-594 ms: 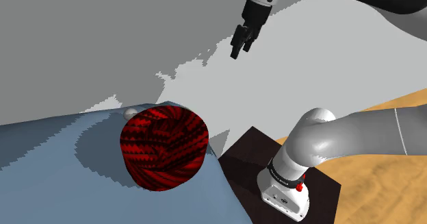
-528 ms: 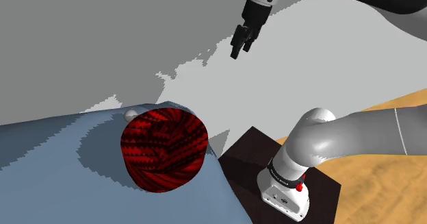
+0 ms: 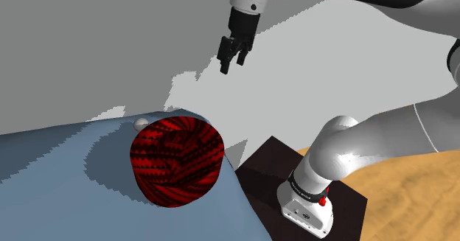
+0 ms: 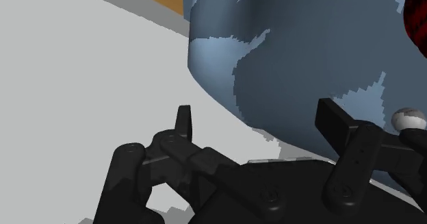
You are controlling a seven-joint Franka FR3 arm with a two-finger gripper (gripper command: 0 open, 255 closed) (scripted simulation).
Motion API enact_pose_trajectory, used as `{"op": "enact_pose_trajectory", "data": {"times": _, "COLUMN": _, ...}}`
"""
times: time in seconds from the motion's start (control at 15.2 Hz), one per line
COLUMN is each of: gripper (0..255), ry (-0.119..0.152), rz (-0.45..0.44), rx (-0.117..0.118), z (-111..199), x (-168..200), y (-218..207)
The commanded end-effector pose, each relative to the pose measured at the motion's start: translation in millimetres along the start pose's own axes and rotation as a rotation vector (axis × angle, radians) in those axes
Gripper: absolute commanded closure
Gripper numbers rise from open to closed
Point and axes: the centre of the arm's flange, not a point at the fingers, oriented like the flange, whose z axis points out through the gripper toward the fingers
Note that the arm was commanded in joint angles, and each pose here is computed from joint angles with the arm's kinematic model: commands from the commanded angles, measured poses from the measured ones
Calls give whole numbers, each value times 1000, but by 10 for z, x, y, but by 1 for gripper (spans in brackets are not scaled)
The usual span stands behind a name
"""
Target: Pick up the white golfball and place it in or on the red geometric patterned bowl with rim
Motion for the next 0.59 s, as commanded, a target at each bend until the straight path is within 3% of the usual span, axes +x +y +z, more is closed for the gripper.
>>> {"op": "enact_pose_trajectory", "data": {"times": 0.0, "gripper": 0, "ry": -18, "rz": -3, "rx": 7, "z": 78, "x": 112, "y": -209}}
{"op": "enact_pose_trajectory", "data": {"times": 0.53, "gripper": 0, "ry": -91, "rz": -17, "rx": 32, "z": 450, "x": 646, "y": -1067}}
